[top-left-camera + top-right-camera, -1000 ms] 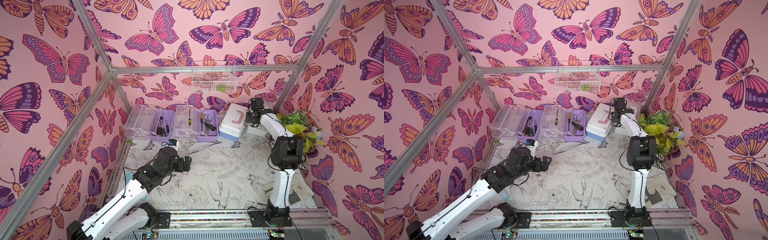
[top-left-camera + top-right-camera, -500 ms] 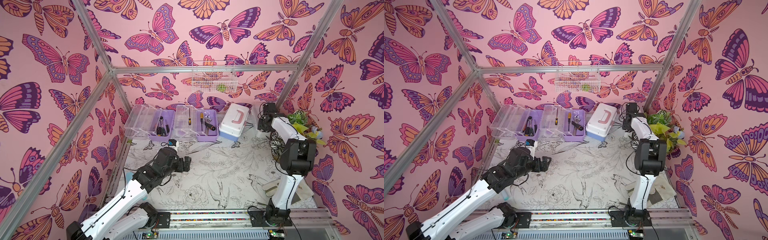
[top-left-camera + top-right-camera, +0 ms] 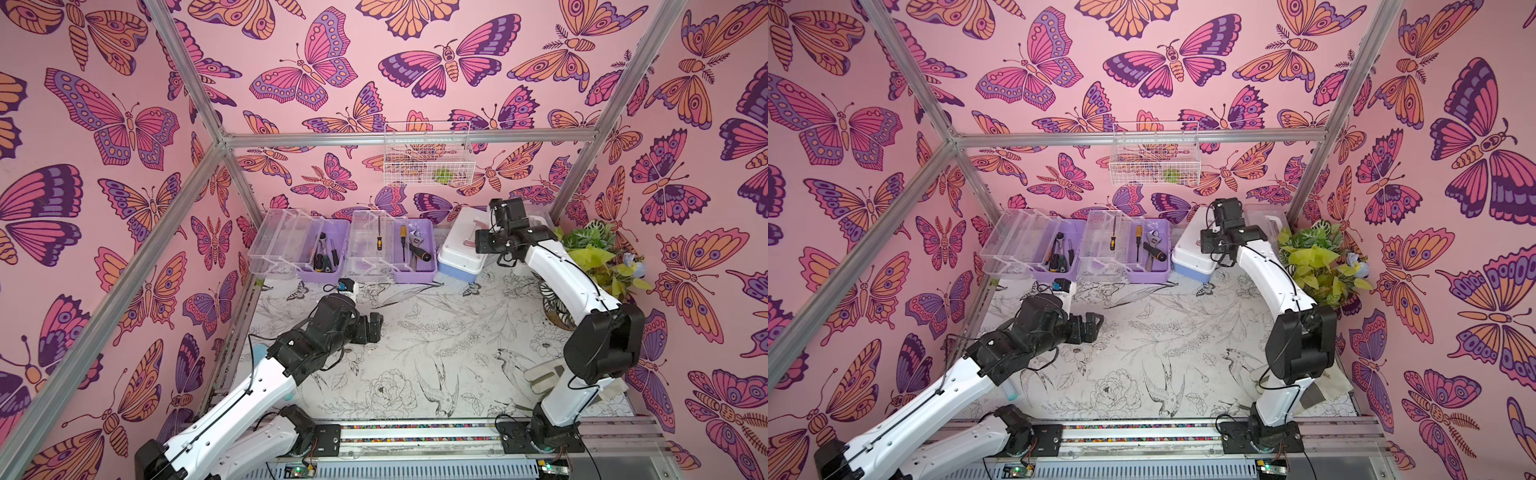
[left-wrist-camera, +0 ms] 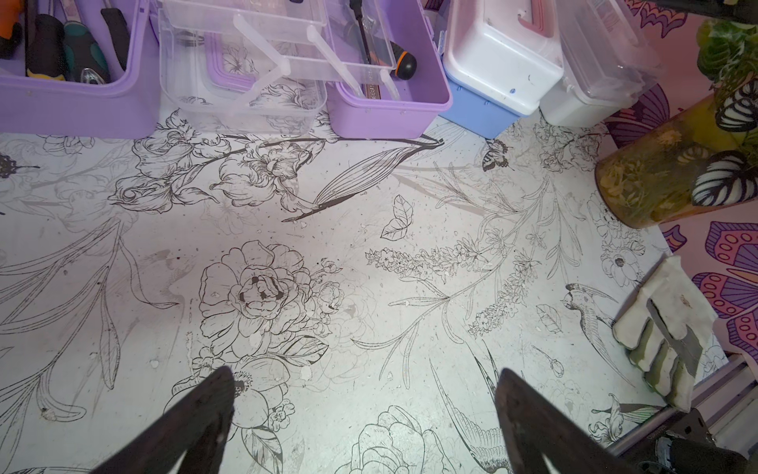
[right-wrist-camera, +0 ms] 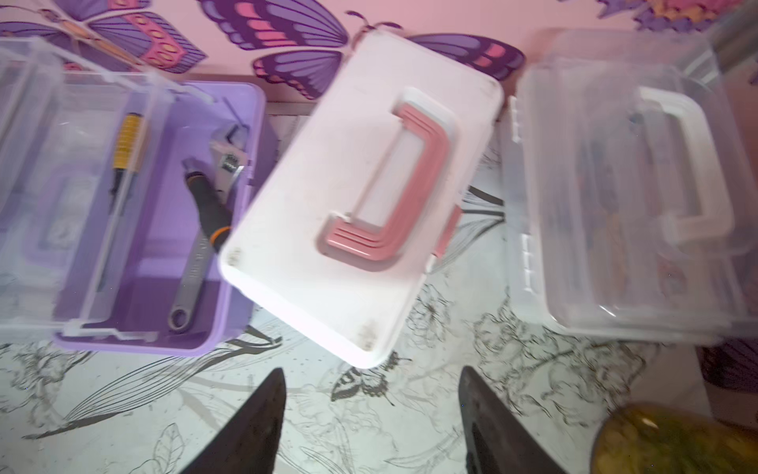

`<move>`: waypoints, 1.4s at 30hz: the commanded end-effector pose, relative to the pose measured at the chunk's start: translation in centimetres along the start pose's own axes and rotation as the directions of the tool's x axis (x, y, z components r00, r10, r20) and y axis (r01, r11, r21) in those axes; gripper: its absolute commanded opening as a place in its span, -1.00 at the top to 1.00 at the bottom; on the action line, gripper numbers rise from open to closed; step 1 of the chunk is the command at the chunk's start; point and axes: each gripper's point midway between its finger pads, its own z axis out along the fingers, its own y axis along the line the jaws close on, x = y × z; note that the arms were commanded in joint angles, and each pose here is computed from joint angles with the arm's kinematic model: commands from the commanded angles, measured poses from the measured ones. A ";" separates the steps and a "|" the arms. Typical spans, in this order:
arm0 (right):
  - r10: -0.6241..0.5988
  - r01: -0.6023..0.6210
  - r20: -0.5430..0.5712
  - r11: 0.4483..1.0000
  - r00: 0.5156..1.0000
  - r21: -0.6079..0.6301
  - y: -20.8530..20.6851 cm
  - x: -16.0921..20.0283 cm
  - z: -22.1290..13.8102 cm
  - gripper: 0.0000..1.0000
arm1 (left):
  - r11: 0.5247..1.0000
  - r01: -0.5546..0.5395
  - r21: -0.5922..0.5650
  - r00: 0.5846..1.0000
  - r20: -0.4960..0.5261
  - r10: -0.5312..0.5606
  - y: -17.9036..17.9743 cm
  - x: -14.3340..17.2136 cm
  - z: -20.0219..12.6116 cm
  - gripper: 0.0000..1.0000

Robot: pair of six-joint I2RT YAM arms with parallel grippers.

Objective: Close toolboxes
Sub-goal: Adjust the toolbox at the center of the board.

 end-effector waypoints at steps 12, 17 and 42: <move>-0.010 0.010 -0.095 1.000 0.995 0.001 3.3 -1.1 9.7 -0.28 | 1.000 0.000 0.022 1.000 0.016 0.000 0.2 0.4 -0.5 -0.97; -0.002 0.009 -0.161 0.999 0.987 0.042 2.4 1.3 10.2 -0.40 | 1.000 -0.007 0.018 1.000 0.011 0.007 0.2 0.4 -0.3 -0.97; 0.220 -0.193 -0.357 0.975 0.908 0.109 -7.1 5.5 8.2 -0.36 | 1.000 0.003 0.012 1.000 0.017 -0.004 0.1 0.0 -0.2 -0.97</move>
